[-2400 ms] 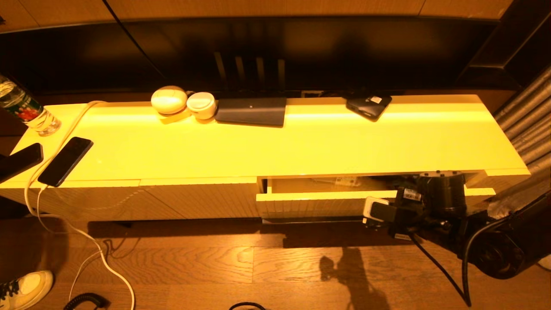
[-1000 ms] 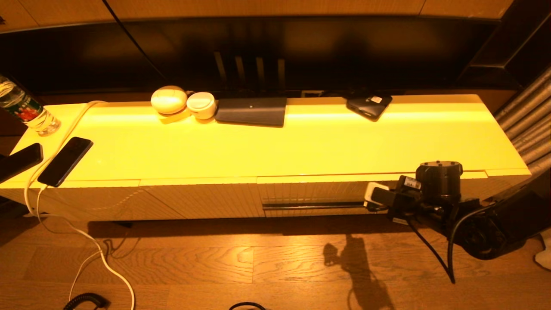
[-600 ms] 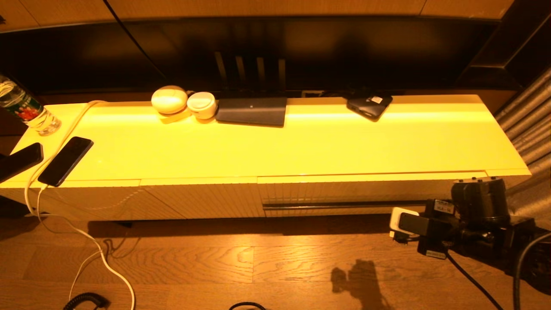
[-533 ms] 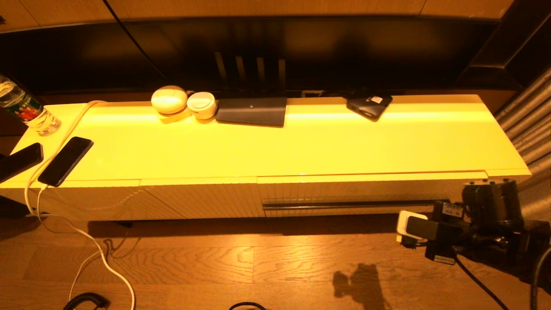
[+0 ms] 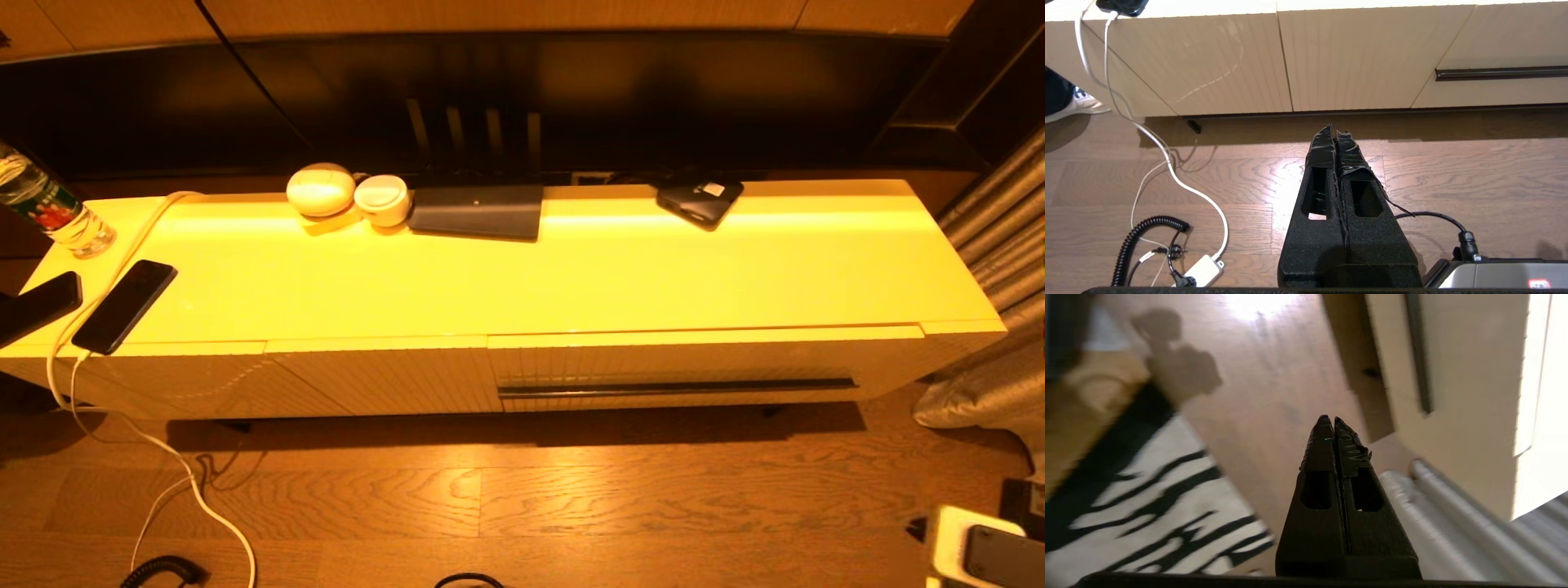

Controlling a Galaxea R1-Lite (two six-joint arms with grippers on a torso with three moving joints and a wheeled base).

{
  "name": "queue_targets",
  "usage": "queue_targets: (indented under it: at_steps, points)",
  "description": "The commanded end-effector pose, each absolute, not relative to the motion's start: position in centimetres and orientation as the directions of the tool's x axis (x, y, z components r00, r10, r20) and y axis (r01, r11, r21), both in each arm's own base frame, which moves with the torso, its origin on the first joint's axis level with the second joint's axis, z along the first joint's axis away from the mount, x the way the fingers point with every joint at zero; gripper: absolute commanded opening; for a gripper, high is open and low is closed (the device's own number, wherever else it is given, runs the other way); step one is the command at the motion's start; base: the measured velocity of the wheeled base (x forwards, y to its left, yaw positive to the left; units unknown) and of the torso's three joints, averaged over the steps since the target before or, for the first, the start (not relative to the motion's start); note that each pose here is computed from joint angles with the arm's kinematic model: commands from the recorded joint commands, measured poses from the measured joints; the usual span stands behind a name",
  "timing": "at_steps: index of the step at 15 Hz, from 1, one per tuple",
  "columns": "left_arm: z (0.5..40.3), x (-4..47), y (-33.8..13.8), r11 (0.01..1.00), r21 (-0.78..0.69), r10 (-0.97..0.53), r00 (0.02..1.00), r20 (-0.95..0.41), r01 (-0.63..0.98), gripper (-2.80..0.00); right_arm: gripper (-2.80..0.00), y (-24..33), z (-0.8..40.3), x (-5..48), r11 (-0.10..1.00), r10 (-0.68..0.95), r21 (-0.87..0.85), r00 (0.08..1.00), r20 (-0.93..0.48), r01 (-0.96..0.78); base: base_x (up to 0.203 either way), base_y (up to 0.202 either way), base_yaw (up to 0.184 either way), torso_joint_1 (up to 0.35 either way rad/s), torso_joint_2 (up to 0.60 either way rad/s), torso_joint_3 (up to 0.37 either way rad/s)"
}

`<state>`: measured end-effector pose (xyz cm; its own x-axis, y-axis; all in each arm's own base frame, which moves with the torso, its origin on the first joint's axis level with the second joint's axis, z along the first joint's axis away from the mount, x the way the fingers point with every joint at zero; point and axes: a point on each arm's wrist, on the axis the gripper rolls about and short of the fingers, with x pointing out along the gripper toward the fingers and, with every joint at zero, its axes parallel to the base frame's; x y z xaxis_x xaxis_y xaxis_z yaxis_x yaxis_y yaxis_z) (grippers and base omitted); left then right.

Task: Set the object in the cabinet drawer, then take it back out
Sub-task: Open the drawer

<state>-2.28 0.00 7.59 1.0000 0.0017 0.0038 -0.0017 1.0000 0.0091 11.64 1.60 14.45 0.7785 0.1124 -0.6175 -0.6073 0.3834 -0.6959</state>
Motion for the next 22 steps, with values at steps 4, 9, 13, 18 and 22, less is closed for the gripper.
queue_targets:
  at_steps: [4,9,13,18,22]
  points:
    - [7.5,-2.3,0.0,1.000,0.009,0.002,1.000,0.003,-0.002,-2.80,-2.80,1.0,14.3,7.9,0.419,0.208,-0.651,0.765,-0.610,-0.633,0.000,0.000,0.000,0.000,0.00,0.000]
    - [7.6,-2.3,0.0,1.000,0.009,0.002,1.000,0.003,-0.002,-2.80,-2.80,1.4,13.2,11.3,0.307,0.259,-0.657,0.725,-0.638,-0.688,0.000,0.000,0.000,0.000,0.00,0.000]
    - [7.6,-2.3,0.0,1.000,0.009,0.002,1.000,0.003,-0.002,-2.80,-2.80,2.8,11.2,16.9,0.232,0.313,-0.664,0.701,-0.641,-0.711,0.000,0.000,0.000,0.000,0.00,0.000]
    - [7.5,-2.3,0.0,1.000,0.009,0.002,1.000,0.002,-0.002,-2.80,-2.80,5.5,9.5,22.3,0.187,0.373,-0.737,0.741,-0.559,-0.650,0.000,0.000,0.000,0.000,0.00,0.000]
    - [7.6,-2.3,0.0,1.000,0.009,0.002,1.000,0.003,-0.002,-2.80,-2.80,6.5,8.0,23.7,0.166,0.394,-0.759,0.748,-0.534,-0.630,0.000,0.000,0.000,0.000,0.00,0.000]
